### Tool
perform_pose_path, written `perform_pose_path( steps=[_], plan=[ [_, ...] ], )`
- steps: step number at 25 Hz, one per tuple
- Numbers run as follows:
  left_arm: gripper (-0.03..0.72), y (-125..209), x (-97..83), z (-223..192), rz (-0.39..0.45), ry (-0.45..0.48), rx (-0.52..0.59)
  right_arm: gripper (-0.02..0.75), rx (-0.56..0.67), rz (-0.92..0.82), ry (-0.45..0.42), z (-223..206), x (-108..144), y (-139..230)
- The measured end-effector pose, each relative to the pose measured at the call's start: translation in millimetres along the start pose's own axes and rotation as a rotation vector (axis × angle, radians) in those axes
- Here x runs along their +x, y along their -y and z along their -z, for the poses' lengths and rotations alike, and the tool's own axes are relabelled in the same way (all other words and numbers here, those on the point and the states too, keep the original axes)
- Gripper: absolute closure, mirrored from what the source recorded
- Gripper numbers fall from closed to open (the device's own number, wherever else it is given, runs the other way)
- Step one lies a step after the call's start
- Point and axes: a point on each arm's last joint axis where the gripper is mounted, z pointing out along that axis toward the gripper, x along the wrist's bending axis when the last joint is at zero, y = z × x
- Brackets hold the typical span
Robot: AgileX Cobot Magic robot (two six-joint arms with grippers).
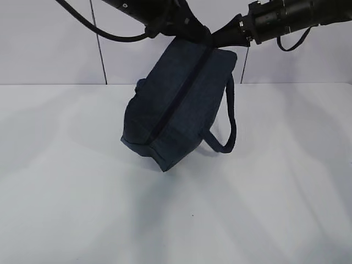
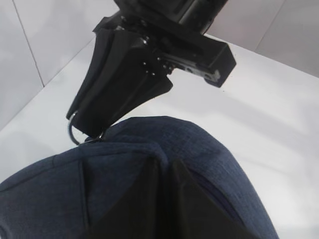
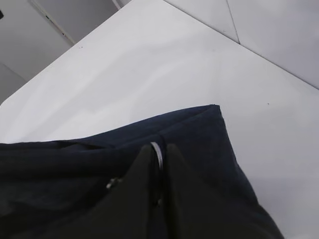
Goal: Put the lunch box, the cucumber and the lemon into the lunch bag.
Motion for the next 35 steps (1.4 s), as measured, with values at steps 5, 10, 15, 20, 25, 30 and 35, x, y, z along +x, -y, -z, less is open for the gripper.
perform_pose_path(
  steps=[5, 10, 15, 20, 25, 30, 35],
  plan=[
    [0.675, 2.8, -2.4, -1.8, 0.066, -0.003, 0.040, 0.496, -0.008, -0.016, 0.025, -0.9, -3.5, 0.4],
    [0.675, 7.3, -0.8, -2.4, 0.152, -0.041, 0.091, 0.338, -0.006, -0.022, 0.028, -0.9, -3.8, 0.6],
    [0.675, 14.5, 7.0, -0.6, 0.244, -0.140, 0.159, 0.323, 0.001, -0.005, 0.045, 5.5, 1.8, -5.6],
    [0.675, 21.8, 15.6, -4.1, 0.256, -0.208, 0.206, 0.319, 0.043, 0.008, 0.086, 13.8, 8.6, -11.8],
    [0.674, 42.9, 37.0, -18.0, 0.278, -0.247, 0.259, 0.318, 0.052, 0.008, 0.102, 18.5, 13.3, -15.9],
    [0.622, 59.7, 55.7, -23.8, 0.299, -0.275, 0.295, 0.318, 0.063, 0.015, 0.114, 21.1, 15.6, -17.6],
    [0.354, 66.9, 68.0, -17.7, 0.327, -0.295, 0.310, 0.318, 0.073, 0.015, 0.126, 23.2, 17.4, -18.8]
  ],
)
